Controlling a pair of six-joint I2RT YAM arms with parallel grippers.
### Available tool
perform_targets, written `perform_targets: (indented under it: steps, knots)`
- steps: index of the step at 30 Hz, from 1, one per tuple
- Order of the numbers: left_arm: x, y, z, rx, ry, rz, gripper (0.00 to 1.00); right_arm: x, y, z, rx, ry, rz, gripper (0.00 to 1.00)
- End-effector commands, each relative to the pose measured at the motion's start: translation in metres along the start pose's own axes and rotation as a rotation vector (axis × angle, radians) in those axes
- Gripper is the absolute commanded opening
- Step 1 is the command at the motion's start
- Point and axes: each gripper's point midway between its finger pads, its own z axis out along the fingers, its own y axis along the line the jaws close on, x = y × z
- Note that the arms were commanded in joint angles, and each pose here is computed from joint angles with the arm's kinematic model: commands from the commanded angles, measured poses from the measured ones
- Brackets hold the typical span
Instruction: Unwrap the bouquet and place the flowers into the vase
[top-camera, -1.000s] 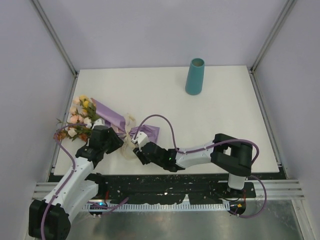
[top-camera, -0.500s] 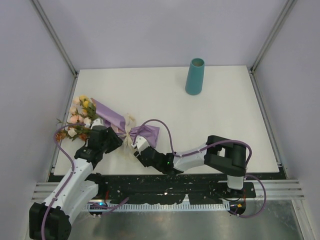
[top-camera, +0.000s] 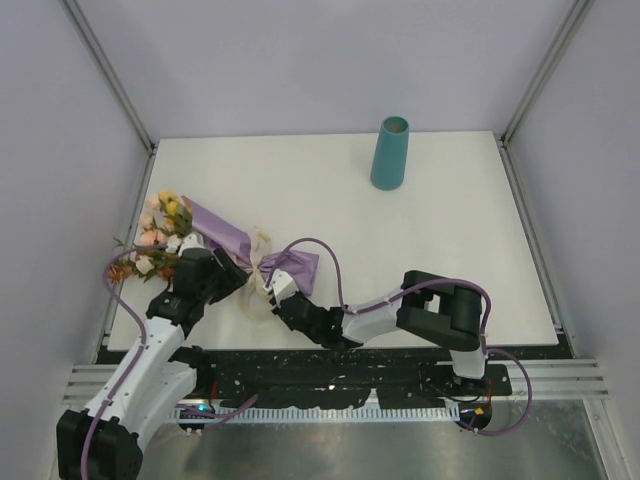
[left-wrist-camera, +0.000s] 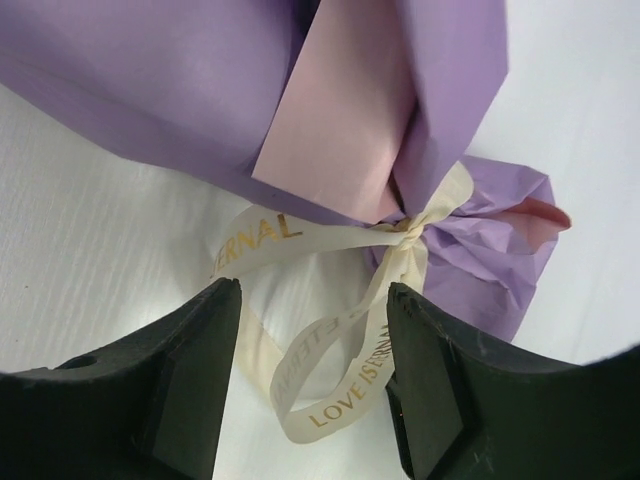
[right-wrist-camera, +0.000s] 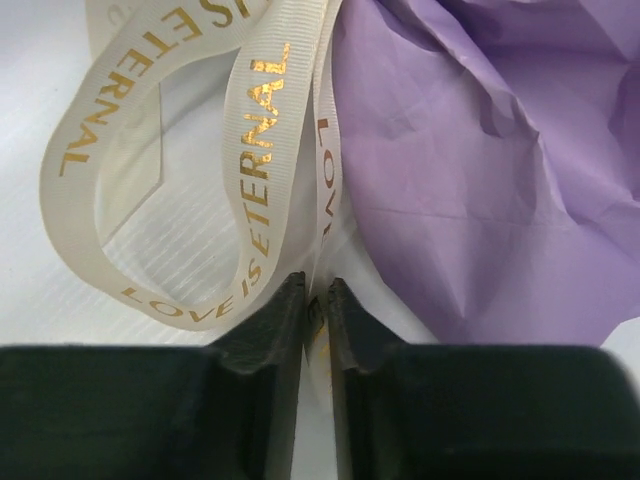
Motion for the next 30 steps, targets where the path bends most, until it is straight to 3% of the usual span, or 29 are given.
perform_targets:
  steps: [1,2,6,13,30]
  knots:
    - [-0.038,-0.023,-0.009,0.036,-0.1,-0.03,0.65,-0.014,-0.004,0.0,0.04,-0.04,0.019,0.13]
    - [-0.045,-0.023,-0.01,0.019,-0.12,-0.031,0.66,-0.016,-0.004,-0.001,0.037,-0.044,0.017,0.05]
    - [-0.057,-0.016,-0.007,-0.031,-0.152,-0.05,0.68,-0.036,-0.006,-0.014,0.023,-0.084,0.035,0.05]
    - [-0.06,-0.017,0.003,-0.004,-0.136,-0.151,0.62,-0.062,-0.019,-0.041,0.035,-0.157,0.085,0.05]
    - [-0.052,0.009,0.035,-0.118,-0.068,-0.205,0.56,-0.068,-0.049,-0.067,0.127,-0.218,0.164,0.05]
